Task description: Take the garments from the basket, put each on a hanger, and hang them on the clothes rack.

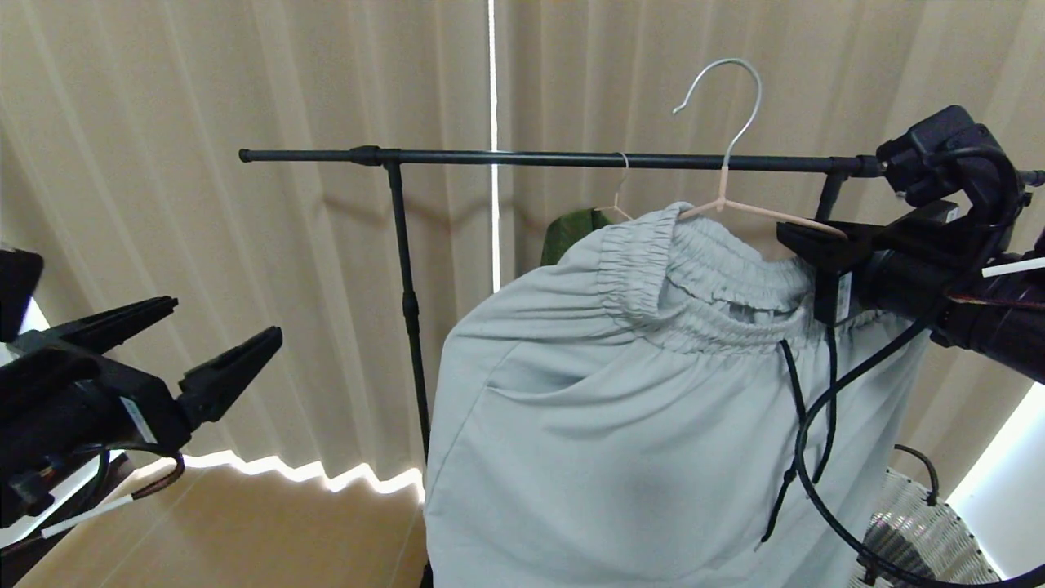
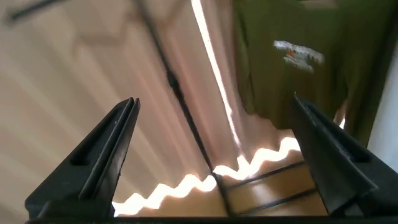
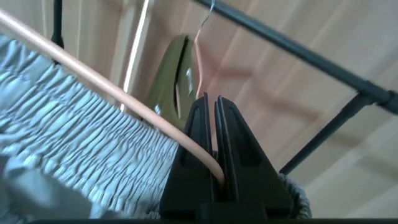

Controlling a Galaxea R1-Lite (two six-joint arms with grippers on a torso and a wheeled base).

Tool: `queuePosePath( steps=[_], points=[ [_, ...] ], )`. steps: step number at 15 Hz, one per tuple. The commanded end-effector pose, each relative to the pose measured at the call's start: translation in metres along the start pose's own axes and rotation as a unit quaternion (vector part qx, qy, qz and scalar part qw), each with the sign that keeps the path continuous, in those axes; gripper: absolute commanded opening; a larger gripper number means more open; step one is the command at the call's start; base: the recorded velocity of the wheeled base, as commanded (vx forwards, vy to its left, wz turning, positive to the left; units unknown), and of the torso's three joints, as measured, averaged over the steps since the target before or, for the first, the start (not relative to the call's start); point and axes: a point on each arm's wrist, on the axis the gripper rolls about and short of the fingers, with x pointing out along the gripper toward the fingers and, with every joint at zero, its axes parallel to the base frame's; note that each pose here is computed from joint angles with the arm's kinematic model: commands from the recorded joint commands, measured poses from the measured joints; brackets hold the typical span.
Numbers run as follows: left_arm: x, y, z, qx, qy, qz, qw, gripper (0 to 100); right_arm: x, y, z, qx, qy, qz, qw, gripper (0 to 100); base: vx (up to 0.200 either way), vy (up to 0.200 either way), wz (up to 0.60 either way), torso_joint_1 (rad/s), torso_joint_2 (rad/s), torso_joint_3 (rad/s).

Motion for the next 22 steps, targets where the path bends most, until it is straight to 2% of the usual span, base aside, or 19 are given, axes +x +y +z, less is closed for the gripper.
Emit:
queuePosePath(
  steps=[1, 2, 4, 6, 9, 10, 11, 14, 16, 19, 22],
  points=[
    [-0.014, 0.002, 0.006, -0.024, -0.025, 0.007, 0.9994, 100, 0.0, 0.0, 0.001, 0.0, -0.001, -0.003, 1.0, 0, 0.0, 0.0, 0.0, 0.0, 0.0, 0.0],
    [-0.022, 0.0, -0.001, -0.034, -0.02, 0.006, 0.9992, 100, -0.002, -0.001, 0.002, 0.0, -0.003, -0.004, 1.0, 0, 0.0, 0.0, 0.0, 0.0, 0.0, 0.0],
    [-0.032, -0.002, -0.013, -0.031, -0.008, 0.003, 0.9995, 100, -0.007, -0.008, -0.005, 0.0, 0.012, -0.026, 0.9996, 0, 0.0, 0.0, 0.0, 0.0, 0.0, 0.0],
    [-0.032, -0.003, -0.014, -0.026, -0.006, 0.001, 0.9996, 100, -0.015, -0.018, -0.014, -0.003, 0.034, -0.051, 0.9981, 0, 0.0, 0.0, 0.0, 0.0, 0.0, 0.0],
    [-0.026, -0.002, -0.019, -0.028, 0.011, 0.003, 0.9995, 100, -0.043, -0.05, -0.034, -0.028, 0.099, -0.134, 0.9856, 0, 0.0, 0.0, 0.0, 0.0, 0.0, 0.0],
    [-0.025, -0.002, -0.019, -0.028, 0.012, 0.002, 0.9995, 100, -0.052, -0.056, -0.04, -0.027, 0.109, -0.154, 0.9818, 0, 0.0, 0.0, 0.0, 0.0, 0.0, 0.0],
    [-0.025, -0.002, -0.019, -0.028, 0.012, 0.002, 0.9995, 100, -0.052, -0.056, -0.04, -0.027, 0.109, -0.154, 0.9818, 0, 0.0, 0.0, 0.0, 0.0, 0.0, 0.0],
    [-0.026, -0.003, -0.021, -0.027, 0.014, 0.0, 0.9995, 100, -0.083, -0.077, -0.058, -0.03, 0.153, -0.242, 0.9576, 0, 0.0, 0.0, 0.0, 0.0, 0.0, 0.0],
    [-0.026, -0.003, -0.021, -0.027, 0.017, 0.0, 0.9995, 100, -0.094, -0.082, -0.062, -0.033, 0.171, -0.268, 0.9475, 0, 0.0, 0.0, 0.0, 0.0, 0.0, 0.0],
    [-0.026, -0.003, -0.023, -0.026, 0.019, 0.0, 0.9995, 100, -0.112, -0.09, -0.068, -0.027, 0.213, -0.322, 0.9223, 0, 0.0, 0.0, 0.0, 0.0, 0.0, 0.0],
    [-0.026, -0.003, -0.023, -0.023, 0.021, 0.001, 0.9995, 100, -0.116, -0.093, -0.07, -0.025, 0.228, -0.352, 0.9073, 0, 0.0, 0.0, 0.0, 0.0, 0.0, 0.0]
  ],
)
